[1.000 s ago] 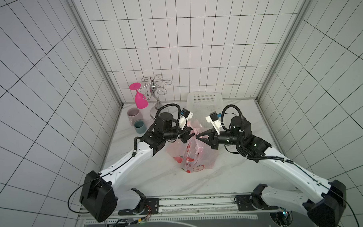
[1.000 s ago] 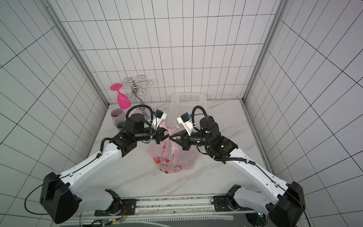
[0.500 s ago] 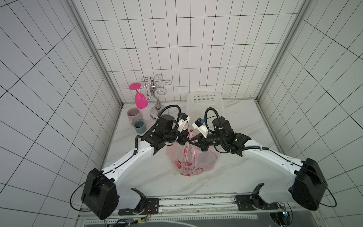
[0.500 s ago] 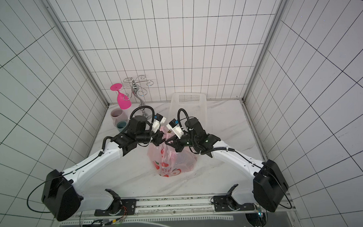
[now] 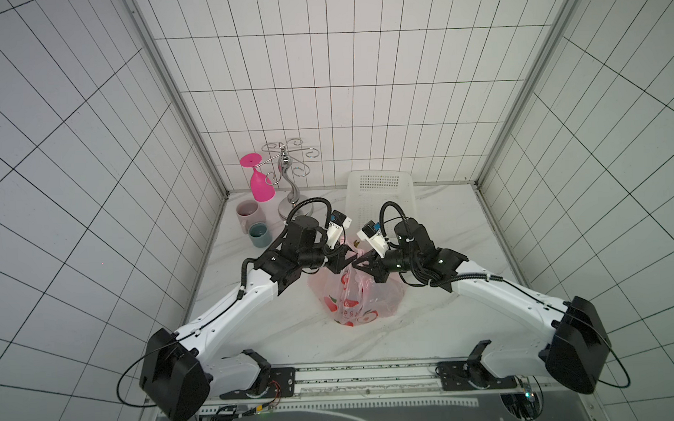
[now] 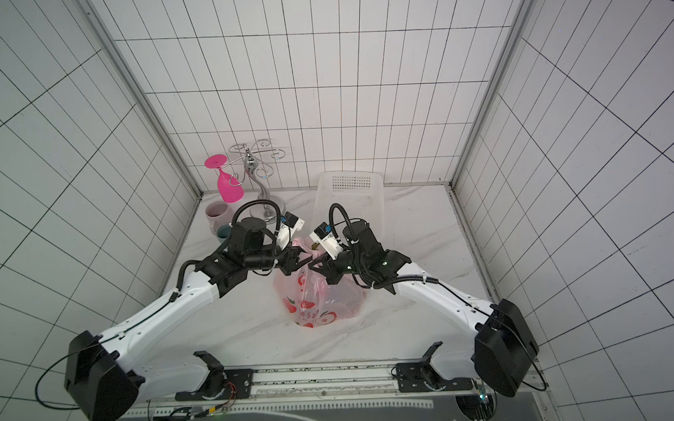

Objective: Place the pineapple into a plastic bag & tie a knot
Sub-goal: Cross the plastic bag at the center of the board.

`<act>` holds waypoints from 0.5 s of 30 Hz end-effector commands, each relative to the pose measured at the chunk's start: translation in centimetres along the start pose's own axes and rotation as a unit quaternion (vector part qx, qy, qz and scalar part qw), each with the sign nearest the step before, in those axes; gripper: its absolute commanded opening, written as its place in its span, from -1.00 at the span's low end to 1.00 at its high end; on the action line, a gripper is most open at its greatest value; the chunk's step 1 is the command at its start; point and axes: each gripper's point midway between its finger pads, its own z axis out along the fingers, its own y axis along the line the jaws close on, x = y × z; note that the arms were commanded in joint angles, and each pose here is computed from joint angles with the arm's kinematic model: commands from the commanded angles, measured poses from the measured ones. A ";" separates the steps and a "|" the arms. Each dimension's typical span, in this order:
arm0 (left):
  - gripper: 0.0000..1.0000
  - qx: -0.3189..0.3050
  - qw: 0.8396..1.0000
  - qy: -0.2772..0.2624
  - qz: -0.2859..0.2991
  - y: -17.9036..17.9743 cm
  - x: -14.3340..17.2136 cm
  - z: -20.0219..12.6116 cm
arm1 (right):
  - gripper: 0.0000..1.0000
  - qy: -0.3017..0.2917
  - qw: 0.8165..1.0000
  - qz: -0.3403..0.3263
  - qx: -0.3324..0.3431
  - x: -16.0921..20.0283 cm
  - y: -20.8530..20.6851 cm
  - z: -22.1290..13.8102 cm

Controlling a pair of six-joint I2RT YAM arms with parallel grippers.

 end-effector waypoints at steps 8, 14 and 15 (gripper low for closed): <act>-0.58 0.032 0.999 -0.001 0.015 -2.0 0.2 -0.9 | -1.00 -0.023 1.000 0.002 -0.005 -2.2 0.4 -1.4; -0.56 0.022 1.000 -0.005 0.002 -1.3 -0.3 -0.2 | -1.00 -0.022 0.999 -0.004 -0.030 -1.9 1.4 -1.4; -0.55 0.016 1.000 -0.004 -0.001 -1.1 -0.4 0.0 | -1.00 -0.023 0.999 -0.006 -0.039 -1.8 1.8 -1.5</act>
